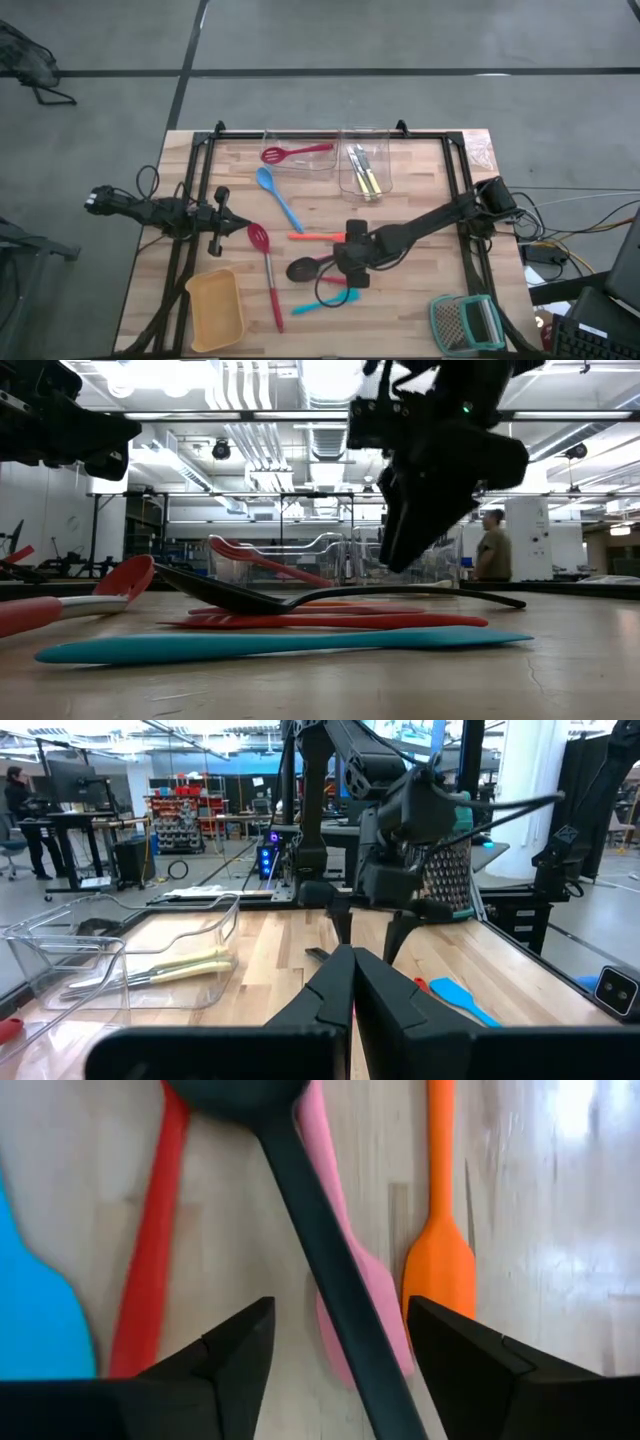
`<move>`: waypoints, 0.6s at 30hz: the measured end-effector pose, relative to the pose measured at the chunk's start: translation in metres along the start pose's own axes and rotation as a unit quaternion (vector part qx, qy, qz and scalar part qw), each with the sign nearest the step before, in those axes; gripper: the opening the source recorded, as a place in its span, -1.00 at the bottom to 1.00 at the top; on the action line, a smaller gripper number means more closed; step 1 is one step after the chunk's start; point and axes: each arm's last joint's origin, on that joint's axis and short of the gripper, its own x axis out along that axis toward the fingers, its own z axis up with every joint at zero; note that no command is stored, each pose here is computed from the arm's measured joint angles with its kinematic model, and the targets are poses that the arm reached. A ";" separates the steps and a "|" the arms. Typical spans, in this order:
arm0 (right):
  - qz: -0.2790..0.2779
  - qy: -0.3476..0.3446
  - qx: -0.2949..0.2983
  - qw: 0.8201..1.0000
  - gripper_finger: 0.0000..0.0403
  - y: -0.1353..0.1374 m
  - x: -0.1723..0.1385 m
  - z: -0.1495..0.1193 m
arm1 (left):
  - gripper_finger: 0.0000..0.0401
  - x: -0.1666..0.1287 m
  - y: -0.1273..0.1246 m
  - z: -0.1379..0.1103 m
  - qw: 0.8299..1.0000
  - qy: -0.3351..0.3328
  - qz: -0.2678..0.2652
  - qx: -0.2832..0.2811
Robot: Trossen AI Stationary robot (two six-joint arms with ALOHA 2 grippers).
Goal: Pick & Place Kitchen Items
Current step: Put the black serving spoon into the left transparent bin
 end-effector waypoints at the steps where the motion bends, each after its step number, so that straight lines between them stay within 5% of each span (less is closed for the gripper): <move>1: -0.001 0.003 -0.001 1.000 0.14 0.000 0.002 -0.002 | -0.94 0.000 0.000 0.000 1.000 0.000 0.000 0.000; 18: -0.016 -0.006 0.003 1.000 -0.01 -0.007 0.028 -0.031 | -0.94 0.000 0.000 0.000 1.000 0.000 0.000 0.000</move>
